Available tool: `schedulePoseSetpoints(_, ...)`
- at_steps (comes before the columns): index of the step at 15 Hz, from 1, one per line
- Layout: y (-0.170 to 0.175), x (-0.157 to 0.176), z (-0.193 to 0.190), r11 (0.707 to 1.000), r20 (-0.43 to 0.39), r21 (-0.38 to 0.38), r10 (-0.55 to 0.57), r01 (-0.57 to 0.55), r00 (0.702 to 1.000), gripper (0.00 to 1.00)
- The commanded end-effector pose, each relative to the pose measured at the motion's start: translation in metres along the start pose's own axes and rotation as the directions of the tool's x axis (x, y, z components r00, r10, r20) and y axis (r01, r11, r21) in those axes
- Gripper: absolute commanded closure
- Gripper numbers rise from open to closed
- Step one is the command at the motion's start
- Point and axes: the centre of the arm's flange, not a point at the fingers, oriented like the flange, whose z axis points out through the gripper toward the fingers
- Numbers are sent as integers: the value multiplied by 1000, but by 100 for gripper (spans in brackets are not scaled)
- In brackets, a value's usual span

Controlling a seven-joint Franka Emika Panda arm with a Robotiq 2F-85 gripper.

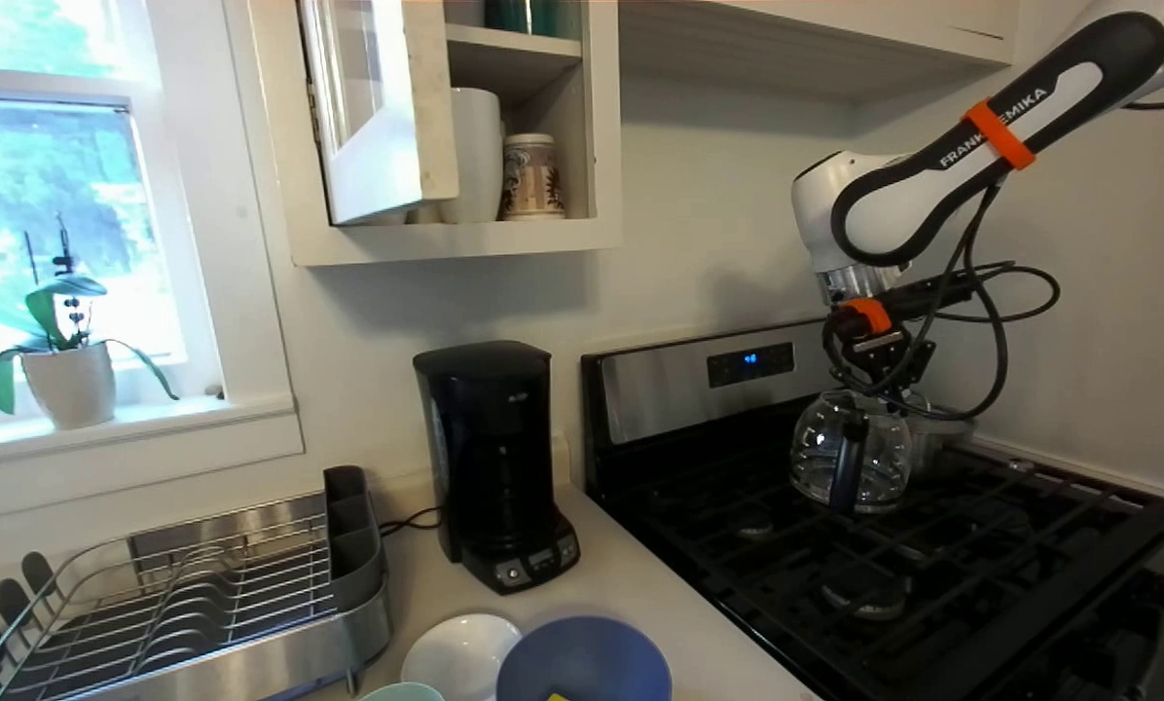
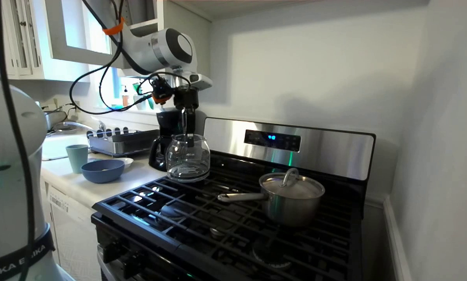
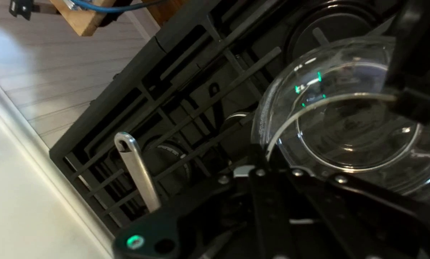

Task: Put the clear kettle on the counter

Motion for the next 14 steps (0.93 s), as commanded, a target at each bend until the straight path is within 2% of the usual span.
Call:
schedulePoseSetpoints(1, -85, -5, -22, 980, -21, -6, -199, 199, 980, 99)
schedulePoseSetpoints(5, -180, -31, -43, 910, -71, -26, -414, 413, 908, 99)
schedulePoseSetpoints(8, -242, -43, -56, 829, -97, -38, -558, 557, 824, 99)
schedulePoseSetpoints(11, -287, -45, -71, 772, -138, -63, -635, 633, 760, 99)
schedulePoseSetpoints(14, -323, -64, -85, 731, -192, -91, -679, 676, 708, 99)
